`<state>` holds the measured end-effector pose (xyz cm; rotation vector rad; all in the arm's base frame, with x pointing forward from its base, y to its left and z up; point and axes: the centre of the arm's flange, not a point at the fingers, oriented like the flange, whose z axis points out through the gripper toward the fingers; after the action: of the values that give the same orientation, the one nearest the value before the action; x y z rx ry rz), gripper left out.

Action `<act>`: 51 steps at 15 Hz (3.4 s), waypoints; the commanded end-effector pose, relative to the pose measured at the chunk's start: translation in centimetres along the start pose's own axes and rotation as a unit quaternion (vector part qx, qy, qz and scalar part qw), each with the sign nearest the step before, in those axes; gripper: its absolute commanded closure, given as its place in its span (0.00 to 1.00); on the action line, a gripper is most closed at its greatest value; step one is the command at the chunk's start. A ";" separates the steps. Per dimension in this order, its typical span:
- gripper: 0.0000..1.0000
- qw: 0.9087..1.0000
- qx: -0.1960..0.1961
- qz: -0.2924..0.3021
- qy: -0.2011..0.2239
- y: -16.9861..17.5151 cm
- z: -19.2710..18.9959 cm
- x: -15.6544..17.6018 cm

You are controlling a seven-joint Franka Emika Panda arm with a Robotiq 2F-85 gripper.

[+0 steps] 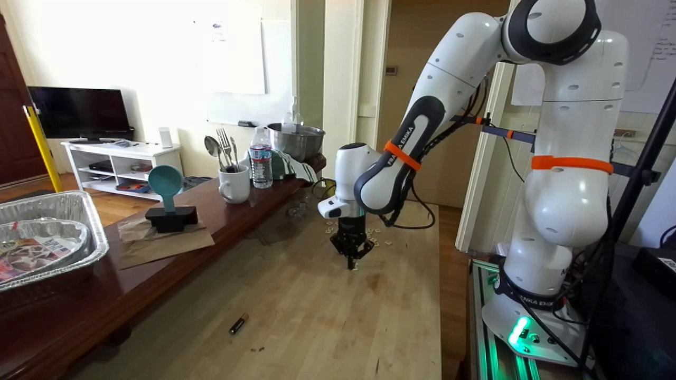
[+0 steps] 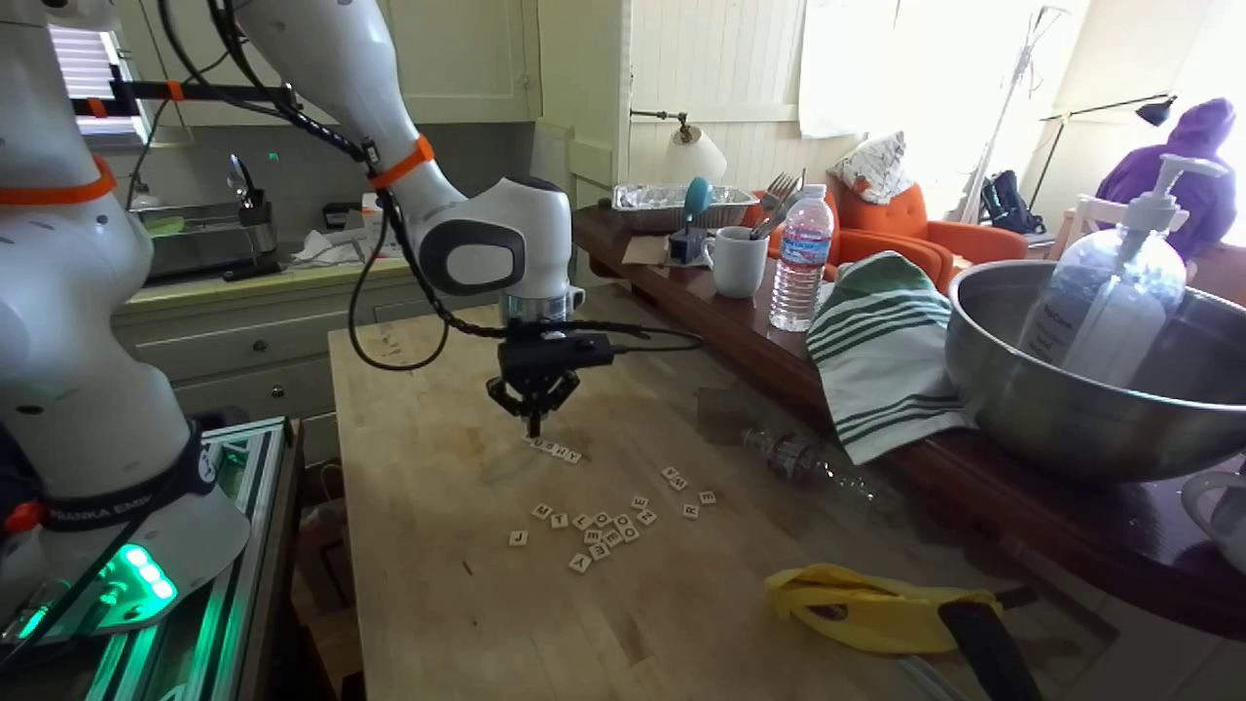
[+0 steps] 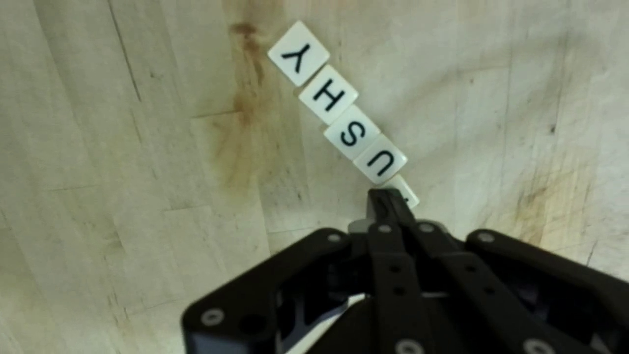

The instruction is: Replace the letter M with P in the pile of letters spelling MUSHY

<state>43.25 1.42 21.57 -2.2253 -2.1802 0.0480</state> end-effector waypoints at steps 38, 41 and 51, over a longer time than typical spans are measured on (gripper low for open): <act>0.44 0.987 -0.027 0.158 -0.014 -0.7 -4.3 -2.5; 0.22 0.980 -0.031 0.198 -0.015 -0.9 -4.7 -2.4; 0.00 0.936 -0.029 0.349 -0.028 -2.1 -5.3 -2.1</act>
<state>42.54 -1.10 26.30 -2.8670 -1.4237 0.0160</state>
